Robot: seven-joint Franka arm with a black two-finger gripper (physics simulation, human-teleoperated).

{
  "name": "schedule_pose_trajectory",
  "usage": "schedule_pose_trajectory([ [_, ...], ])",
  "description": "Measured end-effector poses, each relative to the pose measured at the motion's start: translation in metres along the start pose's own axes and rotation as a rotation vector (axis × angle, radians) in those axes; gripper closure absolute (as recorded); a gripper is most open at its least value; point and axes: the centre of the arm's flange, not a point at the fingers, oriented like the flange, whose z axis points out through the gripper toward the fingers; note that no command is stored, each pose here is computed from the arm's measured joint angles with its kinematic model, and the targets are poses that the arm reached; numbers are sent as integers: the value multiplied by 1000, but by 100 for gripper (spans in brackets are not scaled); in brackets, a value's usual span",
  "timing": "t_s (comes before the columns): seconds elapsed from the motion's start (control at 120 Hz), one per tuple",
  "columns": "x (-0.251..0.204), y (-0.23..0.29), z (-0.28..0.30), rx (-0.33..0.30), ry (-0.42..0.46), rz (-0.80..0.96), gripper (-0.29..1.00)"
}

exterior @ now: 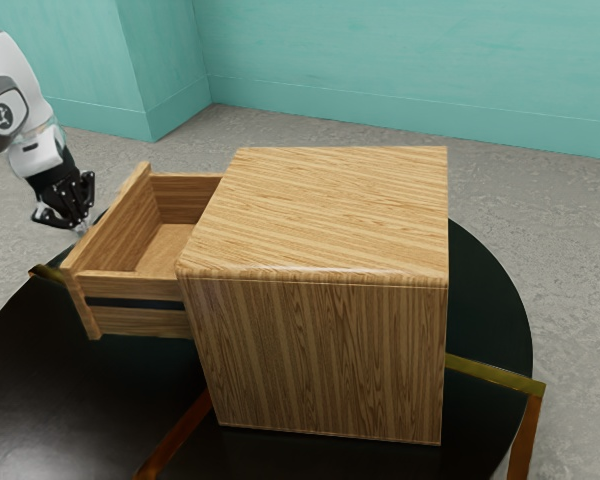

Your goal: Push the drawer handle with one arm to close the drawer

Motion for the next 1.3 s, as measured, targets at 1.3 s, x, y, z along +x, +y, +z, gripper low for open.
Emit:
schedule_pose_trajectory([
  [1.3, 154, -42, 21, 77, 178, 27, 79],
])
